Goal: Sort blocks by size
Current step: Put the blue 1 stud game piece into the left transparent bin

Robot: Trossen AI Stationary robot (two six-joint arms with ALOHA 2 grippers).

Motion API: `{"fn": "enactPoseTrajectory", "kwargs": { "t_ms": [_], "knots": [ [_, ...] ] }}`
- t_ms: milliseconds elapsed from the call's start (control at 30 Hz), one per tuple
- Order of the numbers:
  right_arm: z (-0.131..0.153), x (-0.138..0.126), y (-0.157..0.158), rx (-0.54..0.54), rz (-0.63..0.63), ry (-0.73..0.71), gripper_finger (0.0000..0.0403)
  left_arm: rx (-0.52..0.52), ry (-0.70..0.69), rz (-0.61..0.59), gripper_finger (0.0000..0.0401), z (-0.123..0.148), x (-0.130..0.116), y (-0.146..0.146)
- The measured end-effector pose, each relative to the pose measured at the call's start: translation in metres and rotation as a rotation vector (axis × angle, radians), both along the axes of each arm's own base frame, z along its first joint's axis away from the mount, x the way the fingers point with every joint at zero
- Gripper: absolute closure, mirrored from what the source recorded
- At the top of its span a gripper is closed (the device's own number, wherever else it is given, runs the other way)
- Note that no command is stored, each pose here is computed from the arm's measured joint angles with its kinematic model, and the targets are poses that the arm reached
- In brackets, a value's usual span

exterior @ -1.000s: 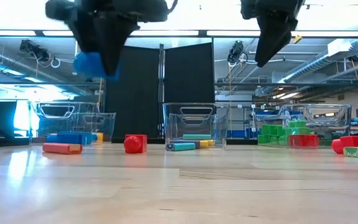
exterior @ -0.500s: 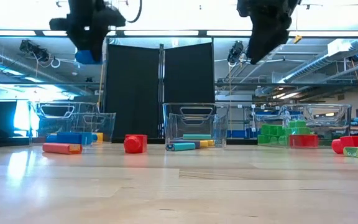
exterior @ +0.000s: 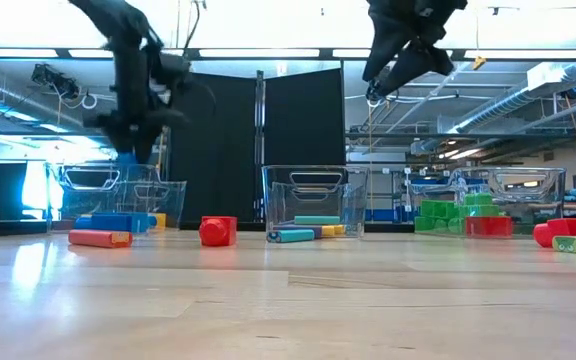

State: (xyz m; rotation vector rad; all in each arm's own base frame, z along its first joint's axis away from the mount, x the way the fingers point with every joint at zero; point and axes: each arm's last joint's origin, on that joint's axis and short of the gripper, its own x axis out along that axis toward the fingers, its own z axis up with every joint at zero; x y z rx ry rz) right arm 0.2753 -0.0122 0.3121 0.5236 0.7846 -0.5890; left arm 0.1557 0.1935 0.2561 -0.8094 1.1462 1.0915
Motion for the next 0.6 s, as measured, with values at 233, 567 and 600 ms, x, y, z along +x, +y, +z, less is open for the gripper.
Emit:
{"fn": "enactPoseTrajectory", "kwargs": {
  "t_ms": [233, 567, 600],
  "knots": [
    [0.0, 0.0, -0.002, 0.047, -0.07, -0.025, 0.0187, -0.154, -0.018, -0.015, 0.025, -0.047, 0.006, 0.038],
    [0.0, 0.0, 0.004, 0.08, -0.095, -0.041, 0.0187, -0.178, 0.044, -0.033, 0.0245, -0.07, 0.012, 0.048],
    [0.0, 0.0, 0.004, 0.08, -0.093, -0.041, 0.0187, -0.178, 0.045, -0.036, 0.0245, -0.07, 0.012, 0.048]
  ]
}}
